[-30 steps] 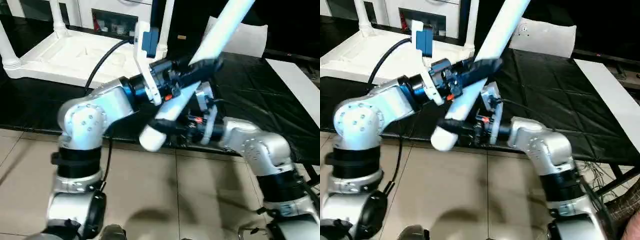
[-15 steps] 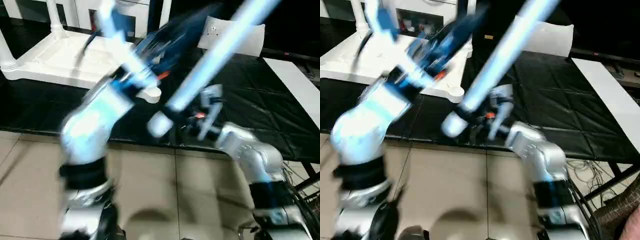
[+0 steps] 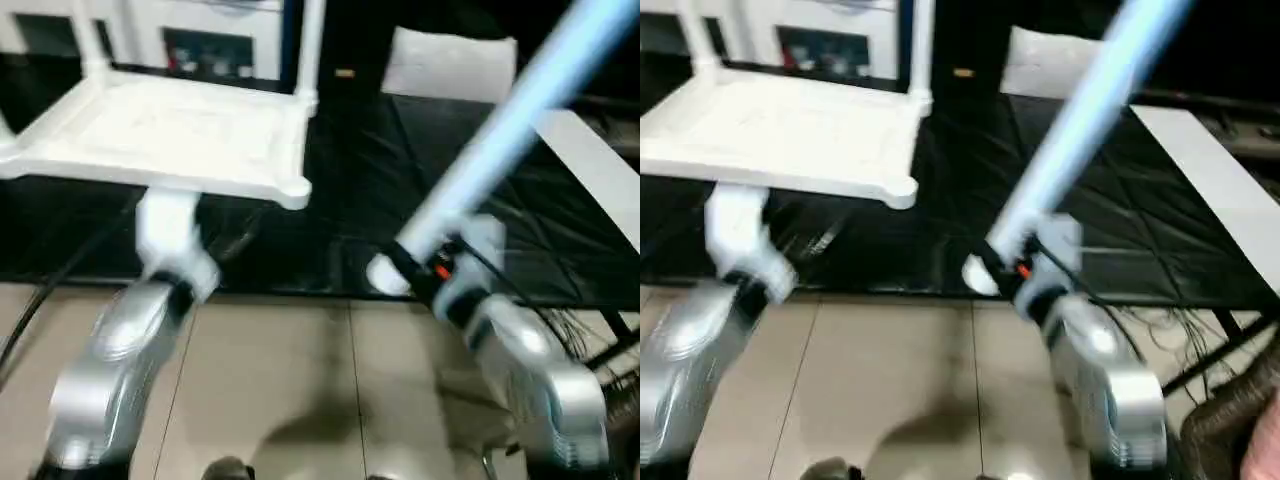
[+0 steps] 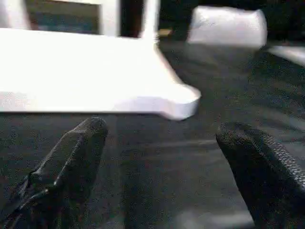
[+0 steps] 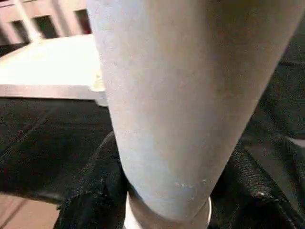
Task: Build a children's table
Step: Pick table leg, then move to table
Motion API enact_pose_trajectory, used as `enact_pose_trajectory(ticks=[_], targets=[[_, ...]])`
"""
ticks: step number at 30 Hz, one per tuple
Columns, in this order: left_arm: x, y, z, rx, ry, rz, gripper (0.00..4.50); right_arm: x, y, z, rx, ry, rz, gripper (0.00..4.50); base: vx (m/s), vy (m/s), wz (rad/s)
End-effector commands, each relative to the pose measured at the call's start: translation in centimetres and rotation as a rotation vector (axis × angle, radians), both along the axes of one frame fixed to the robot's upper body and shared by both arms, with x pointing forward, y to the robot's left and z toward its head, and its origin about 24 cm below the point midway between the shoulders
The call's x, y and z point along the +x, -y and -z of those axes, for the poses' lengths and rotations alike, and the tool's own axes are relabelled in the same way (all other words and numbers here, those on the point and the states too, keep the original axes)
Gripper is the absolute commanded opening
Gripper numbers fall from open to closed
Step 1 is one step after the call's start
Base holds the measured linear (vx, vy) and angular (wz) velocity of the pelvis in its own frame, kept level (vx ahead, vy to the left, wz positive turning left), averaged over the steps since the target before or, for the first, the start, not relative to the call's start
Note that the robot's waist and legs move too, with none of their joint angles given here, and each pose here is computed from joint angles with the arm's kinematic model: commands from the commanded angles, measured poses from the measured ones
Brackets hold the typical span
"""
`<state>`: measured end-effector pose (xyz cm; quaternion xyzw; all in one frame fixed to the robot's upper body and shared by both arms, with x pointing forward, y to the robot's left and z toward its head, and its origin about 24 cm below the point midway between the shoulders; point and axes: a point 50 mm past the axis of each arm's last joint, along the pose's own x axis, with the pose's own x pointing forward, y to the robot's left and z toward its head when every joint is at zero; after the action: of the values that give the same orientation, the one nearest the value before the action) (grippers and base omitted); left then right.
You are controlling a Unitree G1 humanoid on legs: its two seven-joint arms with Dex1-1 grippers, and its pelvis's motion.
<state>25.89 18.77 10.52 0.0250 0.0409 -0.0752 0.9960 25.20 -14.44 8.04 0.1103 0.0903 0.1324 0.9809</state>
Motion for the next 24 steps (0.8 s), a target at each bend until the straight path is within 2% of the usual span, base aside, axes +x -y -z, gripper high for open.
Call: enact_pose_trajectory(ticks=[1,2,3,5,6,8,9,13,18,20,24], targets=[[0.2,0.7,-1.1,-0.015,0.053,0.013,4.19,-0.2,0.7,-0.9,-0.033,0.075,0.053,1.91,0.000,0.000,0.00],[0.3,1.0,-1.1,-0.031,0.054,0.018,4.19,-0.5,0.8,-0.6,-0.035,0.071,0.071,1.91,0.000,0.000,0.00],[0.3,1.2,-0.8,-0.049,0.046,0.027,4.19,-0.9,0.7,-0.2,0.017,0.042,0.059,1.91,0.000,0.000,0.00],[0.3,1.4,-0.4,-0.063,0.042,0.030,4.19,-1.0,0.9,0.3,-0.002,0.021,0.090,1.91,0.000,0.000,0.00],[0.4,1.7,0.0,-0.072,0.038,0.028,4.19,-0.9,1.4,0.7,-0.041,0.017,0.131,1.91,0.000,0.000,0.00],[0.5,2.0,0.1,-0.061,0.037,0.026,4.19,-0.7,1.7,0.7,-0.045,0.020,0.153,1.91,-0.008,0.036,0.00],[0.6,2.1,0.0,-0.078,0.037,0.022,4.19,-0.6,1.5,0.4,0.004,0.008,0.164,1.91,-0.017,0.072,-0.01],[0.4,2.0,0.6,-0.098,0.032,0.020,4.19,-0.5,0.9,0.3,0.033,0.000,0.157,1.91,-0.018,0.096,-0.01],[-0.3,1.7,1.1,-0.115,0.027,-0.027,4.19,-0.3,0.0,0.4,-0.019,0.000,0.064,1.91,-0.022,0.111,-0.02],[-0.6,1.7,1.3,-0.115,0.028,-0.038,4.19,0.3,0.1,0.5,-0.032,-0.005,0.058,1.91,-0.047,0.136,-0.03],[-0.6,1.6,1.4,-0.118,0.028,-0.045,4.19,0.4,0.3,0.7,-0.040,-0.015,0.069,1.91,-0.104,0.116,0.04]])
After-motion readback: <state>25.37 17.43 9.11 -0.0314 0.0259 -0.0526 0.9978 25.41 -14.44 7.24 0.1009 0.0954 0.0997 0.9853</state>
